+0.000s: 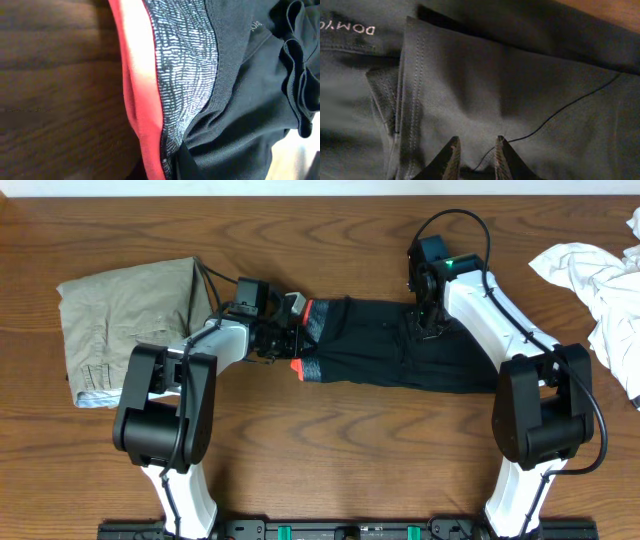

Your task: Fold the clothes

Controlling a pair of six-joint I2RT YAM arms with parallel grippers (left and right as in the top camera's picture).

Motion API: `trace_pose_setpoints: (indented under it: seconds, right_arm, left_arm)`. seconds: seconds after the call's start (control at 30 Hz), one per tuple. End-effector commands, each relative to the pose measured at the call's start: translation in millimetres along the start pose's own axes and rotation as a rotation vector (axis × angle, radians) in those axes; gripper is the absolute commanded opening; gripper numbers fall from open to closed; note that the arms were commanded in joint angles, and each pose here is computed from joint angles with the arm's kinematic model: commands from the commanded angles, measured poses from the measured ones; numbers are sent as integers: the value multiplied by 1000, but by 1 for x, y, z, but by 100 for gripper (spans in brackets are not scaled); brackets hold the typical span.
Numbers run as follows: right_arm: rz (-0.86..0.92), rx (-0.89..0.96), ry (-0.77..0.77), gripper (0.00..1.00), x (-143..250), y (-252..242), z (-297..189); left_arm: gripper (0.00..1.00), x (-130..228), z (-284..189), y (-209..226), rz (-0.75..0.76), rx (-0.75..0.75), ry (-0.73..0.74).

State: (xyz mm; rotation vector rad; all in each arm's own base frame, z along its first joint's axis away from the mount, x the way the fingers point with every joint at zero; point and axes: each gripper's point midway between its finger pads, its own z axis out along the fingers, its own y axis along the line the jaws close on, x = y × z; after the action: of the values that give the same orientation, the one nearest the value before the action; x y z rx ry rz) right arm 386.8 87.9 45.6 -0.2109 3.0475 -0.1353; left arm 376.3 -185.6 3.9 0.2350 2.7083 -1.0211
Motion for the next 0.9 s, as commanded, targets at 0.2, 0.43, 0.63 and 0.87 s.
trace_pose_setpoints:
  seconds: [0.2, 0.43, 0.63, 0.87]
  right_arm:
    - [20, -10, -50, 20, -8, 0, -18]
    - [134, -5, -45, 18, -8, -21, -17]
    - [246, 7, -17, 19, -3, -65, -13]
    - [351, 19, 26, 21, 11, -107, -9]
  left_arm:
    - [6, -20, -77, 34, -62, -216, -139]
    - [6, -34, -138, 43, -50, -403, -266]
    - [6, -36, -177, 59, 12, -592, -309]
    - [6, -34, -207, 88, 17, -793, -316]
